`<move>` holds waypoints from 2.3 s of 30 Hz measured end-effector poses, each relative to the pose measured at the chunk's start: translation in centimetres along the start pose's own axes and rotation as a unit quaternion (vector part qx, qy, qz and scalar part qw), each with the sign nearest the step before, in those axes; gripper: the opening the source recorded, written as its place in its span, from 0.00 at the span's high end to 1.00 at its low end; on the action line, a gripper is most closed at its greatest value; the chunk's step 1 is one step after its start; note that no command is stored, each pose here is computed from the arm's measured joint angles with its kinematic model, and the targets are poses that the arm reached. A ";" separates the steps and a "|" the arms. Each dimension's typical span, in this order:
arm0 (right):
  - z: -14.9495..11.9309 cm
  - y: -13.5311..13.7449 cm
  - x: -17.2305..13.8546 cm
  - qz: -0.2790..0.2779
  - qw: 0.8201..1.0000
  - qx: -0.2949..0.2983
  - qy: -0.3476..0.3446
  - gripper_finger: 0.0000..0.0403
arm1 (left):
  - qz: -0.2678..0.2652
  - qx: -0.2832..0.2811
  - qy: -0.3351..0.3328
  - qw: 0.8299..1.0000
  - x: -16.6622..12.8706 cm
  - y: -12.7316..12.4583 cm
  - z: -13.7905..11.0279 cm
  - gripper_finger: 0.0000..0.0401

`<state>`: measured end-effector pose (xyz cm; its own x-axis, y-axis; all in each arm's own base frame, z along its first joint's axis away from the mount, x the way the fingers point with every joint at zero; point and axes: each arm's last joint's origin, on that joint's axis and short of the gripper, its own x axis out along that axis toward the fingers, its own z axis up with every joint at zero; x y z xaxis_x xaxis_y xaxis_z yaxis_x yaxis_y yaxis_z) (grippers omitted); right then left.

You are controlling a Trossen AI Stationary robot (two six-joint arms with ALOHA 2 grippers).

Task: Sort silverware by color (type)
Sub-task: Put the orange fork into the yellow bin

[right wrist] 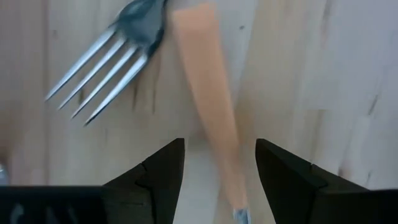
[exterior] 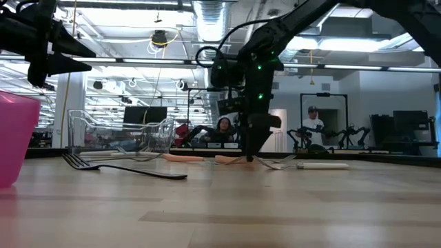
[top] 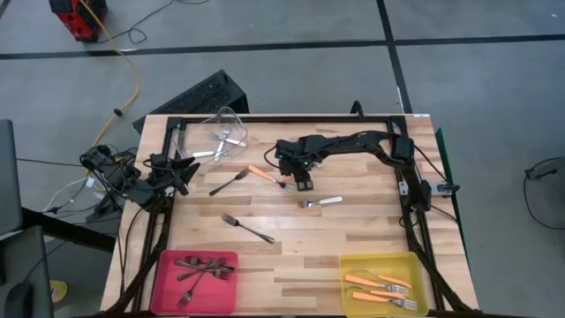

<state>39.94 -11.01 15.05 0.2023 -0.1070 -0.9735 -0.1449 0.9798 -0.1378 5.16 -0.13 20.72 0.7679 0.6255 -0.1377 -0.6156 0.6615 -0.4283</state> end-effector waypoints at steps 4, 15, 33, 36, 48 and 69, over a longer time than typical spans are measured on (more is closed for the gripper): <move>0.0 0.2 0.3 0.003 1.000 -0.005 0.005 0.45 | 0.000 0.000 0.000 1.000 0.0 0.0 0.0 0.56; -0.1 0.2 0.6 0.020 1.000 0.011 0.010 0.67 | 0.000 0.000 0.001 1.000 0.0 0.0 0.0 0.56; -0.2 0.1 -0.3 0.010 0.998 0.058 0.009 0.81 | 0.000 0.000 0.000 1.000 0.0 0.0 0.0 0.56; 0.3 -0.3 -1.6 0.003 0.998 0.061 0.003 0.81 | 0.000 0.000 0.000 1.000 0.0 0.0 0.0 0.56; 3.1 -1.8 -7.6 -0.029 0.997 0.060 -0.034 0.81 | 0.000 0.000 0.000 1.000 0.0 0.0 0.0 0.56; 8.2 7.9 -19.4 -0.010 0.990 0.001 -0.138 0.80 | 0.000 0.000 0.000 1.000 0.0 0.0 0.0 0.56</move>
<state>42.81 0.15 34.40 0.4624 -0.0772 -0.8833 -0.1360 0.9782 -0.1567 5.16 -0.12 20.73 0.7679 0.6256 -0.1379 -0.6158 0.6617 -0.4278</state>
